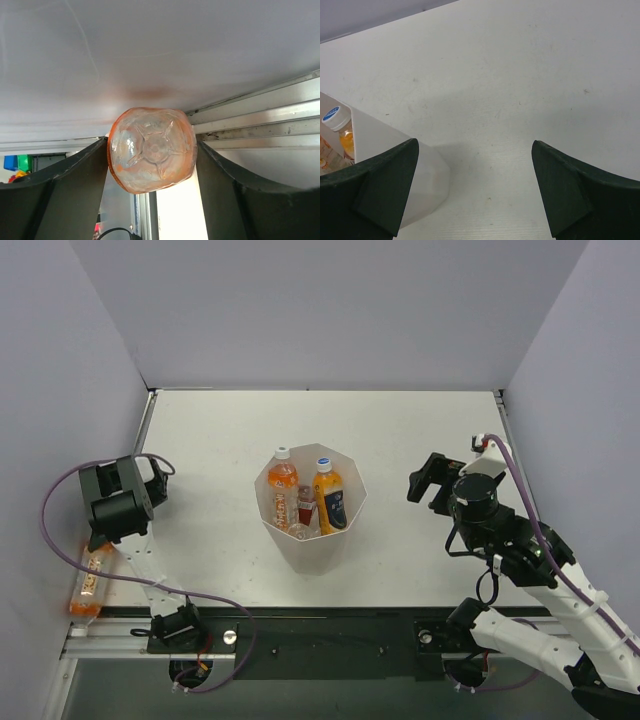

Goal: Put the plastic bottles in the bin

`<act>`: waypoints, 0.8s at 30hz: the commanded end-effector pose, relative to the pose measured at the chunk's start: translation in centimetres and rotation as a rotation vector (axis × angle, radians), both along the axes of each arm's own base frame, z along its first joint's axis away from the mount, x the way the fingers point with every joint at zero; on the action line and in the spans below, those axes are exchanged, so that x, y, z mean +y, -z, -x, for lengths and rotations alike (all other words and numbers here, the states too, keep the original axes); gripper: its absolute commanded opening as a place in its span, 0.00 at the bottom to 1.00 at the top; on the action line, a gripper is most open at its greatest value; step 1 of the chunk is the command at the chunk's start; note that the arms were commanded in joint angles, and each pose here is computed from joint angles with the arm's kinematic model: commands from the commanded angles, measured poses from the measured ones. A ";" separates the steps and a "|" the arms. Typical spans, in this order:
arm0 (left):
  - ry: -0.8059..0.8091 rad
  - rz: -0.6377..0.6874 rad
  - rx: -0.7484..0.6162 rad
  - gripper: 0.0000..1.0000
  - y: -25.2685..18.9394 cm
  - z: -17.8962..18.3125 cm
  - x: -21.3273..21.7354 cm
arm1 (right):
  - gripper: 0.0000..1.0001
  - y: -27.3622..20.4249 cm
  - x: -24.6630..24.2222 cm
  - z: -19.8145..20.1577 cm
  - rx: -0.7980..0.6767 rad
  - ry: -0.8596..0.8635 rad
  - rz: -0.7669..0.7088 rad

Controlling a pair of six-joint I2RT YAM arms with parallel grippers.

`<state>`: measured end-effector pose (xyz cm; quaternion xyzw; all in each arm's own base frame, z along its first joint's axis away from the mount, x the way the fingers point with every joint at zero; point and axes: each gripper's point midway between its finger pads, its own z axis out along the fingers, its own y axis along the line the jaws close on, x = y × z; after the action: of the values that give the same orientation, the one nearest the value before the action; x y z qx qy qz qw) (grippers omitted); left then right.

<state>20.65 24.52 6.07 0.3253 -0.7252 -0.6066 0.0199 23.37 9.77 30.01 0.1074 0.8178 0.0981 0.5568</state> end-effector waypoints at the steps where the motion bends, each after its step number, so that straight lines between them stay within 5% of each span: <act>1: 0.064 -0.114 -0.003 0.67 -2.0 -1.6 -0.7 | 0.89 0.2 -0.5 0.2 -0.002 0.014 -0.001; 5: 0.134 -0.195 0.007 0.55 -3.8 -3.0 -2.1 | 0.89 0.3 -0.6 0.2 -0.002 0.015 0.002; 13: 0.247 -0.131 0.006 0.36 -5.7 -5.6 -6.4 | 0.89 0.4 -0.7 0.4 0.004 0.009 0.010; 15: 0.277 -0.101 -0.036 0.24 -6.8 -7.0 -8.0 | 0.89 0.4 -0.6 0.4 0.007 0.006 0.016; 24: 0.486 0.058 -0.219 0.13 -14.2 -13.2 -15.7 | 0.89 -0.7 -0.8 0.2 -0.015 0.015 0.013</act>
<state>36.29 9.22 12.66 0.2619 -0.7619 -0.5372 -0.2498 23.08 9.56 29.43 0.1033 0.8214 0.0941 0.5529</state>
